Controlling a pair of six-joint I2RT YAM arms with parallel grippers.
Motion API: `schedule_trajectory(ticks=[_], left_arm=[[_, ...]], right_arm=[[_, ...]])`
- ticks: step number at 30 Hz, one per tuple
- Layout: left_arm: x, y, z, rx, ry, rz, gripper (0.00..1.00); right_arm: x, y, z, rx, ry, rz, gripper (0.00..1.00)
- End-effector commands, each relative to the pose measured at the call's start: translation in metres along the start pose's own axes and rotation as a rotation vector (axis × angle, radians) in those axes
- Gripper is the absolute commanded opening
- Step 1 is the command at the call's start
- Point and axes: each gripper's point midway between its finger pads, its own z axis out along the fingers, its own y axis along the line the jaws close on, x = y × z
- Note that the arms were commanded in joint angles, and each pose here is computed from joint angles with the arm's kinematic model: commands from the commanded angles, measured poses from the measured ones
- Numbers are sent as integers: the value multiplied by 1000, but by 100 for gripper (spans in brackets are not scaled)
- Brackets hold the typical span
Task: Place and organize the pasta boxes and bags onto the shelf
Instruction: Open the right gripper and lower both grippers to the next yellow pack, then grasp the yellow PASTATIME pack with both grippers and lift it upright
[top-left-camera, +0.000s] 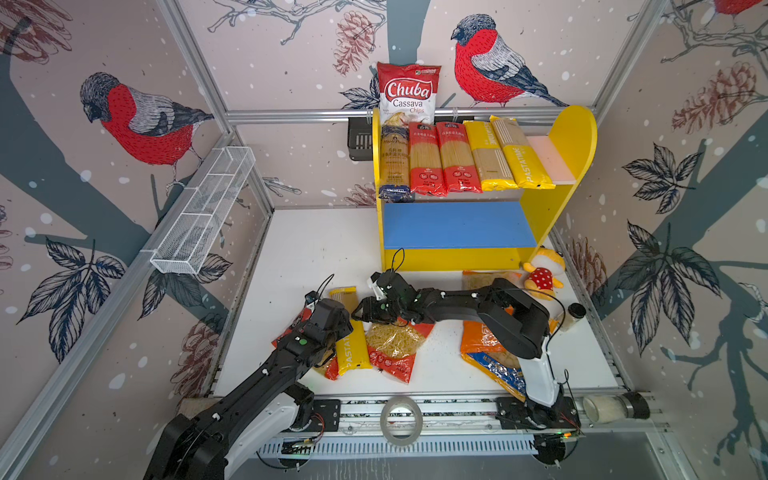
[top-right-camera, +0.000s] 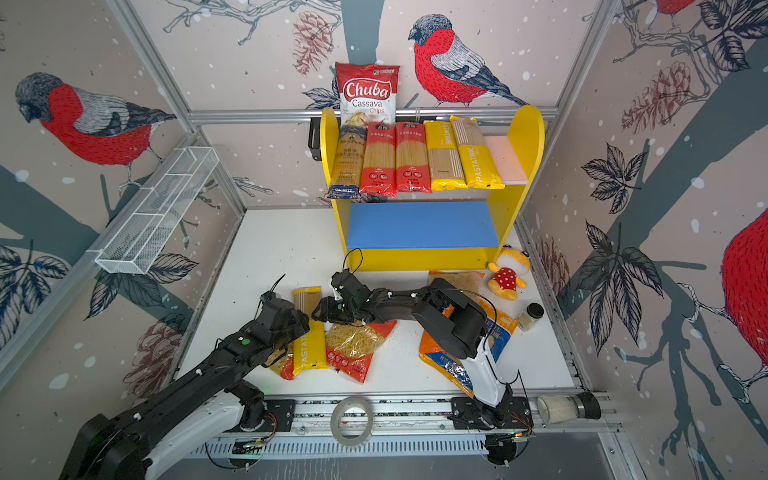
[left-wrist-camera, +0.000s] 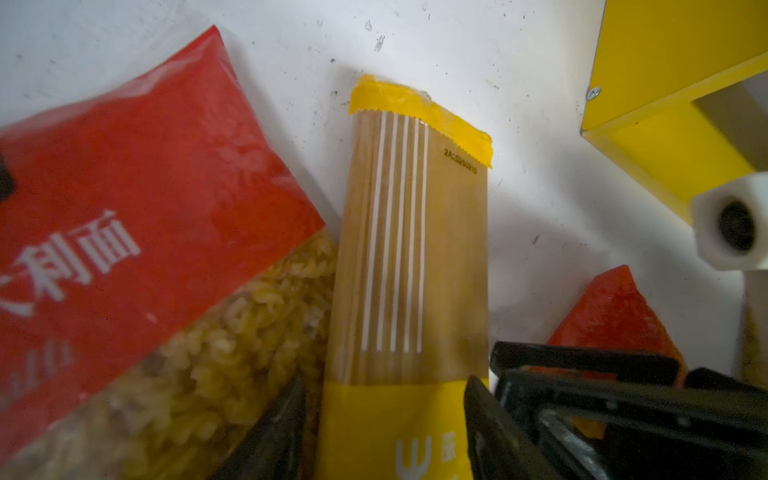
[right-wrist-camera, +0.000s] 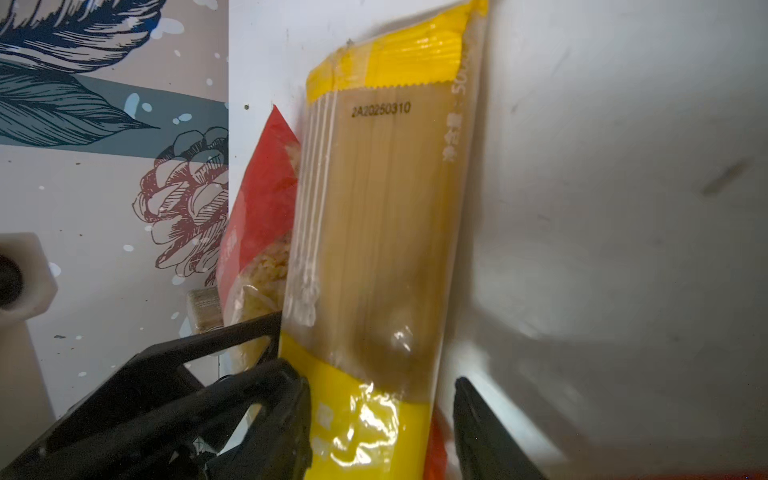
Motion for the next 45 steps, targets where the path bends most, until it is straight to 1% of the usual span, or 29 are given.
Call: schedule_trajectory(ticks=[1, 4, 6, 9, 12, 15, 19, 24, 27, 31, 35, 39, 43, 45], left_arm=[[0, -7, 3, 51, -11, -52, 54], [4, -2, 7, 24, 8, -68, 46], [8, -3, 11, 33, 23, -69, 42], [15, -5, 16, 59, 49, -85, 35], [18, -7, 17, 73, 60, -90, 28], [13, -13, 14, 98, 45, -90, 26], [-2, -22, 3, 115, -3, -72, 25], [-31, -45, -19, 167, -76, -39, 25], [-47, -58, -32, 189, -112, -7, 27], [-66, -82, -53, 271, -164, 47, 35], [-78, -111, -74, 408, -212, 108, 48], [-83, -137, -89, 532, -230, 165, 56], [-84, -166, -103, 672, -235, 226, 63], [-84, -184, -114, 768, -235, 249, 65]], right_arm=[[6, 0, 9, -16, 46, -8, 55], [11, -7, 18, -9, 66, 2, 55], [13, -7, 22, -28, 87, 9, 52], [12, -3, 22, -49, 89, 4, 41], [5, 7, 13, -62, 58, -38, 31], [0, 19, 5, -88, 41, -69, 24], [-6, 28, -6, -119, 12, -76, 15], [-19, 44, -25, -160, -39, -87, 10], [-26, 52, -42, -181, -83, -103, 8], [-35, 55, -70, -181, -156, -138, 5], [-47, 54, -105, -201, -263, -160, 1], [-58, 51, -139, -194, -362, -191, 0], [-65, 54, -174, -167, -467, -276, 0], [-66, 59, -192, -164, -527, -332, 0]])
